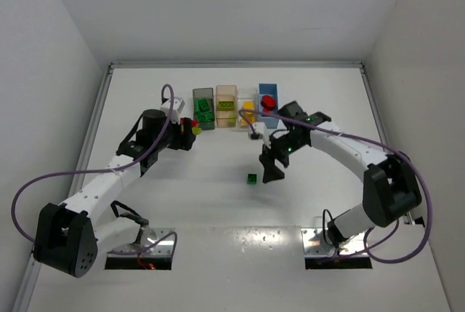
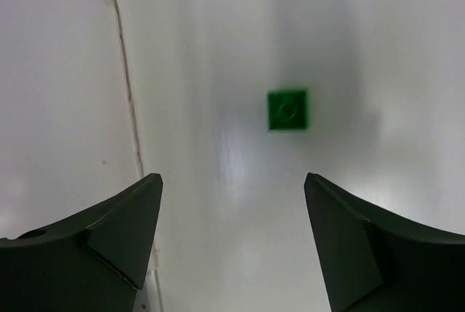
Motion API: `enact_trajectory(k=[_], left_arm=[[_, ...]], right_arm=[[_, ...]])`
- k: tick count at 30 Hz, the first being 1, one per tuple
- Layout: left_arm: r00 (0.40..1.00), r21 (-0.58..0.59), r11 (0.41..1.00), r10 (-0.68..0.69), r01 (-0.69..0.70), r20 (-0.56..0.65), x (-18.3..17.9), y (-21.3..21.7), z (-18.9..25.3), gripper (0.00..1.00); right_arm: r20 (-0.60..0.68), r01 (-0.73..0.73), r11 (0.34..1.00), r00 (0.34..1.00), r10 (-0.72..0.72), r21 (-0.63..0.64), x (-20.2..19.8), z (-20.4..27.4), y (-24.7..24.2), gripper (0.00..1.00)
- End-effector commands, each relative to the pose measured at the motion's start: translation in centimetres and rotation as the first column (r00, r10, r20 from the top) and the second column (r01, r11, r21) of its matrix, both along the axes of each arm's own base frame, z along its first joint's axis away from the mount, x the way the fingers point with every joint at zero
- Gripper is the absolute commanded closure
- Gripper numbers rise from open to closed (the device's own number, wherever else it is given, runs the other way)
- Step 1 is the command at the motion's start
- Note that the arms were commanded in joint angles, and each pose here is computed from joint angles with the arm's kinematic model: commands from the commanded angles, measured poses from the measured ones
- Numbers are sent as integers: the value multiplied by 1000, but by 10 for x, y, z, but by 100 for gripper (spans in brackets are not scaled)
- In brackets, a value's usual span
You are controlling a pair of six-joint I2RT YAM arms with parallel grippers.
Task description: Sort the legos into containers by color
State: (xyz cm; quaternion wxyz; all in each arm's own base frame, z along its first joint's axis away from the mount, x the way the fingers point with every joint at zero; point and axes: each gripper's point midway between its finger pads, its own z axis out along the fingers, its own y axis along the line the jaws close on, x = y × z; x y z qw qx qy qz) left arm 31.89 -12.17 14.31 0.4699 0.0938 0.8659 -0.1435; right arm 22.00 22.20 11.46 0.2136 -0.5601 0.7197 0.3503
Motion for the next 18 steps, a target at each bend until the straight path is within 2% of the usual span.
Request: enact_trajectory(k=[1, 3, 6, 11, 18], left_arm=[[996, -24, 998, -52, 54, 77, 12, -18, 24, 57], [996, -24, 998, -52, 54, 77, 12, -18, 24, 57], [995, -20, 998, -52, 54, 79, 14, -20, 25, 57], [997, -8, 999, -34, 34, 74, 16, -17, 22, 57], [996, 10, 1000, -12, 11, 90, 18, -11, 25, 57]], right_arm=[[52, -61, 990, 996, 68, -127, -13, -43, -13, 20], [132, -17, 985, 990, 40, -173, 1, -53, -9, 20], [175, -3, 971, 983, 46, -239, 7, -69, -9, 20], [273, 58, 971, 962, 8, -232, 31, -73, 9, 20], [223, -15, 962, 972, 78, -272, 22, -94, 30, 20]])
